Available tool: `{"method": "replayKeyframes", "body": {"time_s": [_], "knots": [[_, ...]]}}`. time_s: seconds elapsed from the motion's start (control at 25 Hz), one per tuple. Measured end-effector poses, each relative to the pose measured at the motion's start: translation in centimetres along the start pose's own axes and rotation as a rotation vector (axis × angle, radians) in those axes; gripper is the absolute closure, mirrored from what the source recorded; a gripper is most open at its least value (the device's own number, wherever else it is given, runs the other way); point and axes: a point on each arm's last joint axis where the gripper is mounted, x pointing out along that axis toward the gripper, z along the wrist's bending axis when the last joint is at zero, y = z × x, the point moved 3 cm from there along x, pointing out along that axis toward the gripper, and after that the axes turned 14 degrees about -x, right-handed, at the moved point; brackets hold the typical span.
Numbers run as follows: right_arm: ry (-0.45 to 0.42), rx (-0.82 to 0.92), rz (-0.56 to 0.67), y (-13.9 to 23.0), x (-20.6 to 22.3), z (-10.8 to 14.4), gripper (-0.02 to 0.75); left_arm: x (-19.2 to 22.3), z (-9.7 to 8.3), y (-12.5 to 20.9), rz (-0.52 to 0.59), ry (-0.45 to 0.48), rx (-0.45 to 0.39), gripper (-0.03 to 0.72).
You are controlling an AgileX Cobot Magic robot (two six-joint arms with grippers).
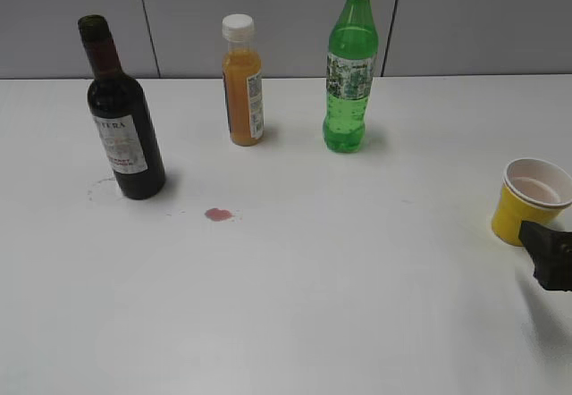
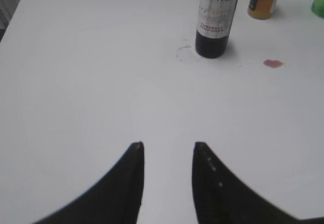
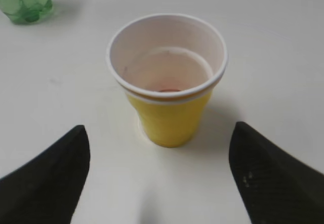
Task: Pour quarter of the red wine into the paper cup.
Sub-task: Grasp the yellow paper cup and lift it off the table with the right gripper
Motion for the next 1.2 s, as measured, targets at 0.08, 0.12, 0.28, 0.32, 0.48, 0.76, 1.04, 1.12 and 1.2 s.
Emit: {"method": "replayKeyframes", "body": {"time_s": [0.08, 0.12, 0.28, 0.32, 0.48, 0.76, 1.04, 1.12, 1.2], "knots": [[-0.004, -0.003, 0.01, 0.5, 0.4, 0.1, 0.083, 0.0, 0.0, 0.0, 0.0, 0.0, 0.0, 0.449], [-0.005, -0.007, 0.012, 0.7, 0.6, 0.1, 0.083, 0.0, 0.0, 0.0, 0.0, 0.0, 0.0, 0.449], [-0.004, -0.022, -0.003, 1.0, 1.1, 0.2, 0.084, 0.0, 0.0, 0.0, 0.0, 0.0, 0.0, 0.449], [-0.005, -0.022, 0.0, 1.1, 1.3, 0.2, 0.084, 0.0, 0.0, 0.0, 0.0, 0.0, 0.0, 0.449], [0.003, -0.024, -0.021, 0.6, 2.7, 0.0, 0.085, 0.0, 0.0, 0.0, 0.0, 0.0, 0.0, 0.449], [0.0, -0.021, -0.001, 1.0, 3.9, -0.1, 0.088, 0.0, 0.0, 0.0, 0.001, 0.0, 0.0, 0.449], [-0.013, -0.016, 0.063, 2.4, 4.9, 0.1, 0.092, 0.0, 0.0, 0.0, 0.001, 0.0, 0.0, 0.449], [-0.014, -0.016, 0.07, 2.6, 5.2, 0.2, 0.094, 0.0, 0.0, 0.0, 0.001, 0.0, 0.0, 0.449], [-0.008, -0.013, 0.074, 2.7, 5.5, 0.1, 0.098, 0.0, 0.0, 0.0, 0.001, 0.0, 0.0, 0.449]]}}
